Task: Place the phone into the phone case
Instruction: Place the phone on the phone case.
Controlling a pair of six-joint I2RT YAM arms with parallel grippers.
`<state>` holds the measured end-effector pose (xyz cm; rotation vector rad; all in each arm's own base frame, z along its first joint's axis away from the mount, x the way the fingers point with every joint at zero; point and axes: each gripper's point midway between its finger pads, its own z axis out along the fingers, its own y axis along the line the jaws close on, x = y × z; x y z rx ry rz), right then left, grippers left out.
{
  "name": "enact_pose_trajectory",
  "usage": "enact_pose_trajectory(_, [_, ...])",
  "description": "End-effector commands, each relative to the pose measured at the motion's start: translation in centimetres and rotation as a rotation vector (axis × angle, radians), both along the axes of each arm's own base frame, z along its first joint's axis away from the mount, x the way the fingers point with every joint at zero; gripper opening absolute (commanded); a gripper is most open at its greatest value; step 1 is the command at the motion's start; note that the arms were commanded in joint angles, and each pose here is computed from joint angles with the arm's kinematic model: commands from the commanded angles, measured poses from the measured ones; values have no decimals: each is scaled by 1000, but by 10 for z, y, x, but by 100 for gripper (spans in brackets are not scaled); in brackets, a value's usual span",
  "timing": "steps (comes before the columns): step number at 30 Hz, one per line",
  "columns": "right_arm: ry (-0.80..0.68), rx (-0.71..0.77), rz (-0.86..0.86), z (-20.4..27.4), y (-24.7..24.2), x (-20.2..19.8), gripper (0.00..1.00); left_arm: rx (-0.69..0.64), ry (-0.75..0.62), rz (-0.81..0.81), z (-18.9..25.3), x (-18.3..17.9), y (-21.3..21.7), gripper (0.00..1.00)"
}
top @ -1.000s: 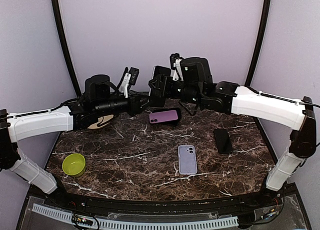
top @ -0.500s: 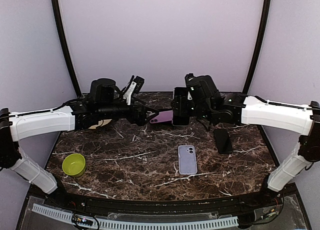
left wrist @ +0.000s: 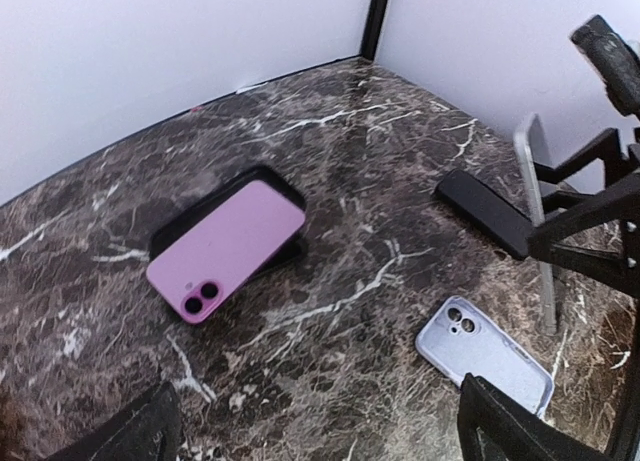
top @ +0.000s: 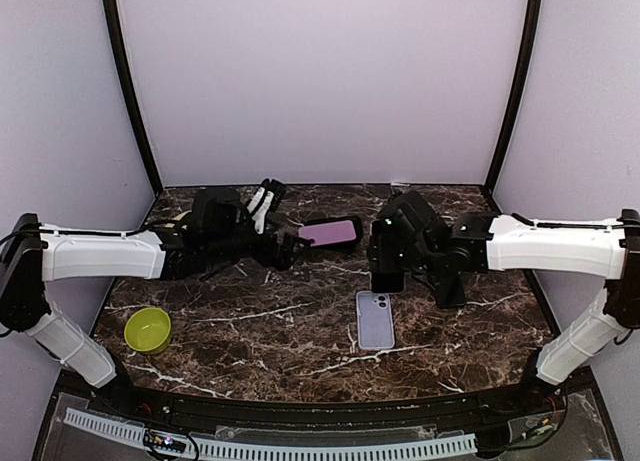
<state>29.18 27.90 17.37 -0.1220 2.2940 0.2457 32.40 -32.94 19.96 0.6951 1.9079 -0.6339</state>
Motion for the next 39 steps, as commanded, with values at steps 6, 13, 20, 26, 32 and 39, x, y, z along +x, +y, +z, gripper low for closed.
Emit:
enact_pose_trajectory(6, [69,72,-33,-14,-8,-31,15,-80,-29,98,17,5,13,99])
enact_pose_trajectory(13, [97,38,-65,-31,-6,-44,13,-46,128,155,-11,13,7,99])
enact_pose_trajectory(20, [12,-20,-123,-27,-7,-52,0,-79,276,202,-30,7,9,99])
enact_pose_trajectory(26, [-8,0,-121,-39,8,-57,0,-66,335,253,-36,6,12,99])
enact_pose_trajectory(32, [28,-49,-103,-60,19,-58,0,-28,361,229,-45,6,6,99])
enact_pose_trajectory(39, [61,-63,-72,-76,32,-58,0,-30,387,192,-48,1,0,99])
